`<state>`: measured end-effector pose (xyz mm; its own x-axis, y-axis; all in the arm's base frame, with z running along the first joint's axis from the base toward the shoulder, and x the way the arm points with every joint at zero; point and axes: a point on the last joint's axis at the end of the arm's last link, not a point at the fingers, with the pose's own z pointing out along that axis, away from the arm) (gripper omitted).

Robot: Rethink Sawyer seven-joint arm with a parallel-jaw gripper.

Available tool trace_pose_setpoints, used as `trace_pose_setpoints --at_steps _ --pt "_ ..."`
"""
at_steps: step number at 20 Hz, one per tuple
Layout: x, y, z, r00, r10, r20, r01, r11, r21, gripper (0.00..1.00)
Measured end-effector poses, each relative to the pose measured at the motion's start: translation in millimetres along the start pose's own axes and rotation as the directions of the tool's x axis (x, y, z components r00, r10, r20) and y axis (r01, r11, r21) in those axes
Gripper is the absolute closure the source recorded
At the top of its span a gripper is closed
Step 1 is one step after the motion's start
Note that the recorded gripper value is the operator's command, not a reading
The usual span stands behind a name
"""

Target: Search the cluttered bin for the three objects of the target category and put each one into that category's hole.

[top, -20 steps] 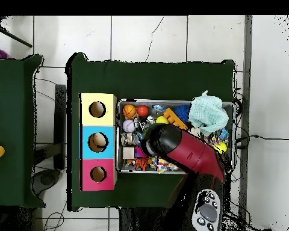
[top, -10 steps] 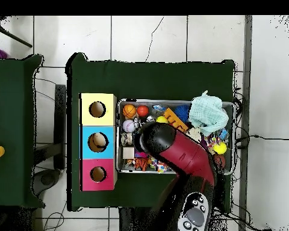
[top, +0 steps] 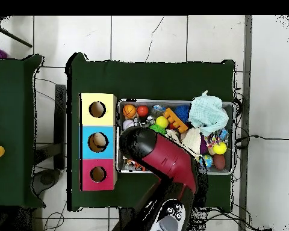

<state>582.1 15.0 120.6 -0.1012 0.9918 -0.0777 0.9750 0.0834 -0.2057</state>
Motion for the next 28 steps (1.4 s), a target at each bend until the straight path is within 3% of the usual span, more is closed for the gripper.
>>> trace_pose_setpoints --at_steps 4,15,23,28 --pt "-0.6 -6 6 1.0000 0.009 -0.004 -0.009 0.9998 0.016 1.00" --pt "-25.9 -16 31 0.9981 0.060 -0.008 -0.060 0.9967 0.054 1.00" --pt "-24.6 10 39 0.9996 0.024 0.017 -0.025 0.9985 0.048 1.00" --pt "-14.5 36 36 0.9992 -0.022 0.035 0.020 0.9987 0.048 1.00"
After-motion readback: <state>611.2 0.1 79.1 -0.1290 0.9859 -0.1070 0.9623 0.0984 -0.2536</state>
